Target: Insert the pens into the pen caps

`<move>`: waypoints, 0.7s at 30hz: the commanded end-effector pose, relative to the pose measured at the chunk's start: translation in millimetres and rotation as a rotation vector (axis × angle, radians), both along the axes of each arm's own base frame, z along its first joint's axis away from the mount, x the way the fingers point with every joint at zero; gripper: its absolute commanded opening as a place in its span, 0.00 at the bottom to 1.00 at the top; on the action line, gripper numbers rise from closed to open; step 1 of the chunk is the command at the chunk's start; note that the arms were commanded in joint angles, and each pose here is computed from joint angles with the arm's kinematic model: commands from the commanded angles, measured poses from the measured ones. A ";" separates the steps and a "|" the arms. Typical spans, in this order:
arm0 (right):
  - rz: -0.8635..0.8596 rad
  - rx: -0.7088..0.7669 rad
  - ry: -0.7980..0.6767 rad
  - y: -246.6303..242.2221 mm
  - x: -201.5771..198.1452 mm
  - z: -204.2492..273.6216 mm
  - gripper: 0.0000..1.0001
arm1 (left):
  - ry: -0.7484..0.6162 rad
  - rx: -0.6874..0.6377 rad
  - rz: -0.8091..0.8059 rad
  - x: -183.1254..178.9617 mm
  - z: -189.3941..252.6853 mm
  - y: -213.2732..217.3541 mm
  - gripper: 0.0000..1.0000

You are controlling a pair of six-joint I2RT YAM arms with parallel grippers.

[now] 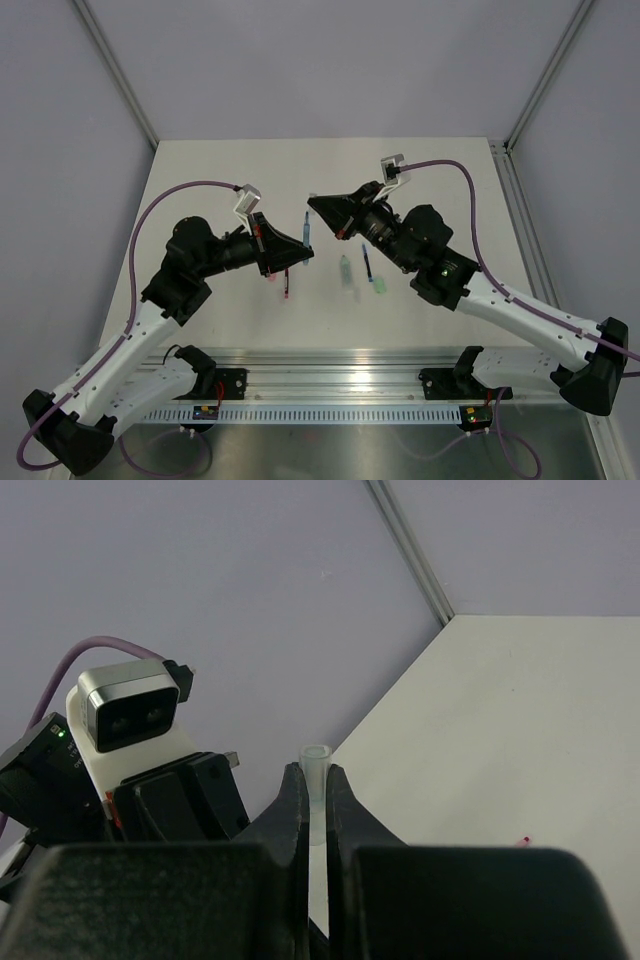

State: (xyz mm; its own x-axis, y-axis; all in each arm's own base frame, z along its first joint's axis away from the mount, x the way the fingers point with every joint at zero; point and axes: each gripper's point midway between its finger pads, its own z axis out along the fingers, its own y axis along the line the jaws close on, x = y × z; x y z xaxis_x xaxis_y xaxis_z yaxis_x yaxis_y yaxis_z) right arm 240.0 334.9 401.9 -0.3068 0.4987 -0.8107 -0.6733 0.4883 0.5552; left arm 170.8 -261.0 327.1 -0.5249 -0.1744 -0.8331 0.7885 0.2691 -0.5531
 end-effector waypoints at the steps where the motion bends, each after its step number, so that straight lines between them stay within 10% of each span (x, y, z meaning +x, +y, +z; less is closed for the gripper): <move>1: -0.029 0.061 -0.053 -8.7 -3.1 38.4 0.00 | -0.072 -0.031 -0.019 -3.4 14.1 -1.1 0.00; 21: 0.010 0.038 -0.028 6.5 -4.2 22.8 0.00 | -0.073 -0.036 -0.022 -4.5 15.2 -0.9 0.00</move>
State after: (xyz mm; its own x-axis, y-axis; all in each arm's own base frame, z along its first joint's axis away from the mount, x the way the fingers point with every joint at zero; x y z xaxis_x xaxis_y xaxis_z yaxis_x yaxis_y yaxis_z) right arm 240.3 336.5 422.3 -0.2909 0.5231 -0.8011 -0.6792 0.4768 0.5580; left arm 170.9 -261.2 326.8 -0.5255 -0.1737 -0.8329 0.7883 0.2687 -0.5535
